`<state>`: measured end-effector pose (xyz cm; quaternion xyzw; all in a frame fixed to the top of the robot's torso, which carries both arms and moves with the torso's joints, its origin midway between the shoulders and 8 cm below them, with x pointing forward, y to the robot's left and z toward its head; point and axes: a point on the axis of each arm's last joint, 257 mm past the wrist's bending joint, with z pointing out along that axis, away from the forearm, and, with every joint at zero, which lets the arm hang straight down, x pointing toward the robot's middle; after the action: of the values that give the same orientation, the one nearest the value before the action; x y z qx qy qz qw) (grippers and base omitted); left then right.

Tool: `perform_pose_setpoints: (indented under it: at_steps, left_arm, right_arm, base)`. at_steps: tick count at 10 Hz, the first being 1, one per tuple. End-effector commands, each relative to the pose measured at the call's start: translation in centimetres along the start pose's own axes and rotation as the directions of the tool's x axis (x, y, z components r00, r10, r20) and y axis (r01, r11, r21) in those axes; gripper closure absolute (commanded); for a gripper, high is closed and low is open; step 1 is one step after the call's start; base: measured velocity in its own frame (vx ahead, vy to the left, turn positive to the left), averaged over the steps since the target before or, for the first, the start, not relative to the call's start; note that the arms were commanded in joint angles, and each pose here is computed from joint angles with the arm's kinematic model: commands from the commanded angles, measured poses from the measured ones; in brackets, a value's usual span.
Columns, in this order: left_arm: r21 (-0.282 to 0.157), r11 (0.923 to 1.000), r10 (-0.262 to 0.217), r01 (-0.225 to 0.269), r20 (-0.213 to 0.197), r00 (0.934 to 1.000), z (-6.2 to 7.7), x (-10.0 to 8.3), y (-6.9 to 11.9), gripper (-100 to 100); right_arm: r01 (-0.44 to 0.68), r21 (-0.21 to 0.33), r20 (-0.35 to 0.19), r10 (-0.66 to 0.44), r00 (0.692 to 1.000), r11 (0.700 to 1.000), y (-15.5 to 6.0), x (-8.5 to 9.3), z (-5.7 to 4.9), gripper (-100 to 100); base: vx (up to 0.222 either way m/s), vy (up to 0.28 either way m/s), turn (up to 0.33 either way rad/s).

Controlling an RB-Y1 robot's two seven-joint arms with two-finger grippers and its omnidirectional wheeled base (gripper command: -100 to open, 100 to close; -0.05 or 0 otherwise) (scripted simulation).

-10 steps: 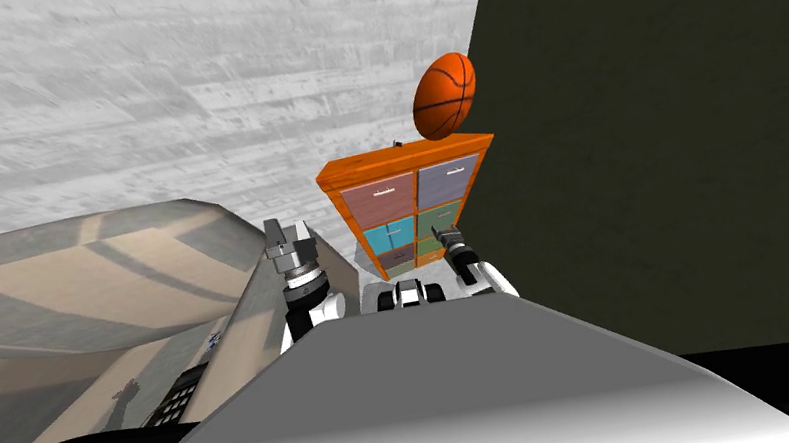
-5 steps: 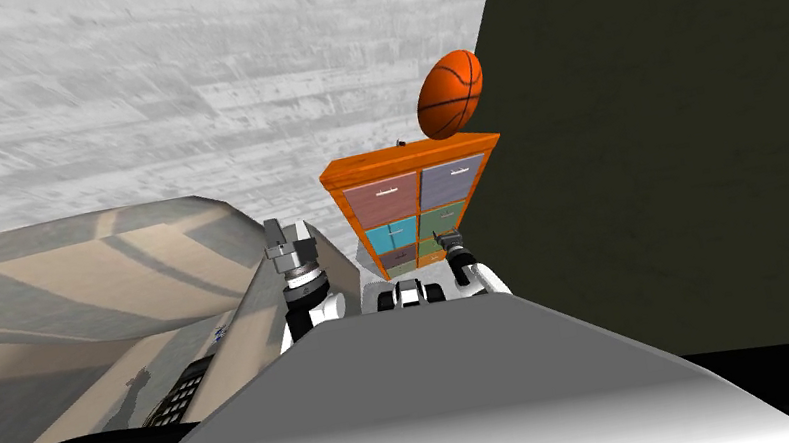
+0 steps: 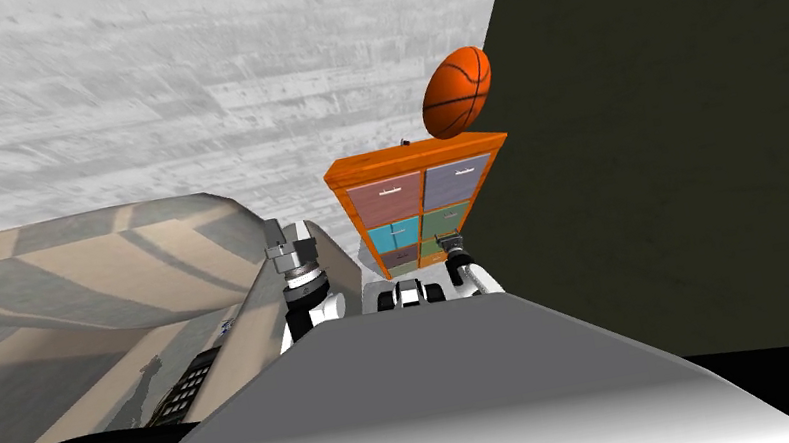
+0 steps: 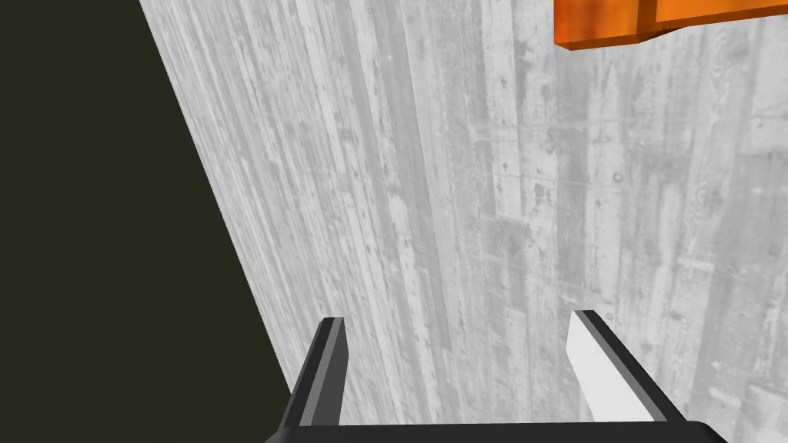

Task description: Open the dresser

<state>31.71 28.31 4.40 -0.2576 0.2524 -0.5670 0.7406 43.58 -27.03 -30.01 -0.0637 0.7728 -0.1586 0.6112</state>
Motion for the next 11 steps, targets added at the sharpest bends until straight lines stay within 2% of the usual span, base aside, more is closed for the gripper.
perform_pose_setpoints:
  at_steps: [1,3,4,5,6,7,8,9,10,11]
  left_arm:
    - [0.000,1.0000,0.000,0.000,0.000,1.0000,0.0,0.0,0.0,0]
    - [0.000,1.0000,0.000,0.000,0.000,1.0000,0.0,0.0,0.0,0]
    - [0.000,1.0000,0.000,0.000,0.000,1.0000,0.0,0.0,0.0,0]
    - [0.000,1.0000,0.000,0.000,0.000,1.0000,0.0,0.0,0.0,0]
    - [0.000,1.0000,0.000,0.000,0.000,1.0000,0.0,0.0,0.0,0]
    - [0.000,1.0000,0.000,0.000,0.000,1.0000,0.0,0.0,0.0,0]
    - [0.000,1.0000,0.000,0.000,0.000,1.0000,0.0,0.0,0.0,0]
    - [0.000,1.0000,0.000,0.000,0.000,1.0000,0.0,0.0,0.0,0]
    - [0.000,1.0000,0.000,0.000,0.000,1.0000,0.0,0.0,0.0,0]
    - [0.000,1.0000,0.000,0.000,0.000,1.0000,0.0,0.0,0.0,0]
  right_arm:
    - [0.129,0.039,-0.043,-0.127,0.991,0.991,-0.2,1.6,0.1,-100]
    - [0.167,0.056,-0.038,-0.165,0.986,0.984,-0.7,1.4,0.1,-100]
    - [0.236,0.075,-0.069,-0.231,0.970,0.969,-0.7,2.4,0.1,-100]
    - [0.261,0.083,-0.062,-0.257,0.965,0.962,-0.9,2.1,0.1,-100]
    - [0.325,0.091,-0.086,-0.318,0.944,0.941,-0.7,2.8,0.1,-100]
    - [0.348,0.106,-0.085,-0.340,0.936,0.931,-1.0,2.6,0.1,-100]
    - [0.406,0.112,-0.107,-0.395,0.912,0.907,-0.8,3.3,0.1,-100]
    - [0.431,0.127,-0.105,-0.420,0.902,0.894,-1.1,2.9,0.1,-100]
    - [0.484,0.132,-0.124,-0.470,0.874,0.865,-0.8,3.4,0.1,-100]
    - [0.507,0.147,-0.121,-0.493,0.861,0.849,-1.2,3.0,0.0,-100]
  base:
    - [0.002,0.006,0.083]
    - [0.001,0.003,0.028]
    - [0.001,0.007,0.096]
    - [0.001,0.007,0.069]
    - [-0.001,0.013,0.121]
    - [0.000,0.011,0.054]
    - [-0.001,0.014,0.112]
    - [-0.001,0.012,0.059]
    - [-0.003,0.017,0.117]
    - [-0.002,0.015,0.058]
